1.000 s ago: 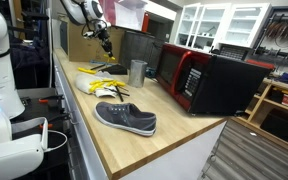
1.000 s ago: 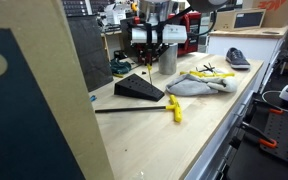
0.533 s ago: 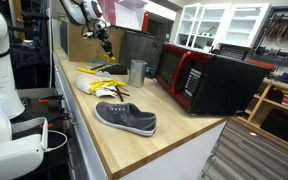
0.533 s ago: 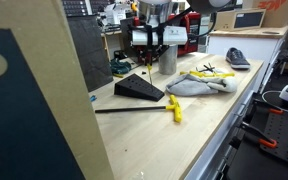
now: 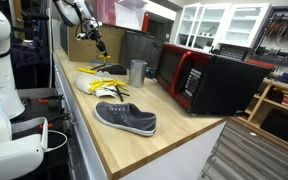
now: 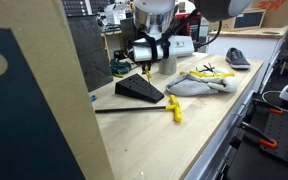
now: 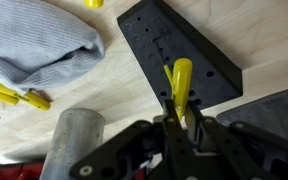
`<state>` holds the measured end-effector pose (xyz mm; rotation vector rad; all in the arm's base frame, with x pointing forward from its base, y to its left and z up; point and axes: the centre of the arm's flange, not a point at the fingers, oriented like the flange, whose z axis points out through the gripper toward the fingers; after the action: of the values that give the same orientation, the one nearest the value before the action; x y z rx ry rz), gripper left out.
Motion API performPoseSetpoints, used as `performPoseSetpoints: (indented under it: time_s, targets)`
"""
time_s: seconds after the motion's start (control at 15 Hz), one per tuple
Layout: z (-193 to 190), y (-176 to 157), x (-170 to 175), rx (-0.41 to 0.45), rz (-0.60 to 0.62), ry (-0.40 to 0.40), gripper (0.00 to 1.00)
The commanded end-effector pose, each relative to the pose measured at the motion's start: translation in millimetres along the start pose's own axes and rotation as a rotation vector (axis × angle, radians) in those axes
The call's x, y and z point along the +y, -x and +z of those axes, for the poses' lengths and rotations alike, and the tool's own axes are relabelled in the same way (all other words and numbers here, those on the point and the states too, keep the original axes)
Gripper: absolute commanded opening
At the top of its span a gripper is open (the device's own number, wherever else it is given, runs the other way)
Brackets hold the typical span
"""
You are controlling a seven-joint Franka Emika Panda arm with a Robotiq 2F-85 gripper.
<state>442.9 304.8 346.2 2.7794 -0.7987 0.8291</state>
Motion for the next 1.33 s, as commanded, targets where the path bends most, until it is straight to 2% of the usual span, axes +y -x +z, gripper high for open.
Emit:
performPoseSetpoints:
  time_s: [0.0,0.4,0.87,0.93,1.07,1.27]
  targets:
    - [-2,23,7,0.025,0.025,0.009,0.04]
    - [7,16,19,0.008,0.085,0.039,0.04]
    - [25,0,38,-0.076,0.264,0.121,0.04]
    - [26,-2,40,-0.086,0.285,0.132,0.41]
    - [29,-1,43,-0.108,0.321,0.154,0.48]
    - [35,3,52,-0.138,0.355,0.185,0.70]
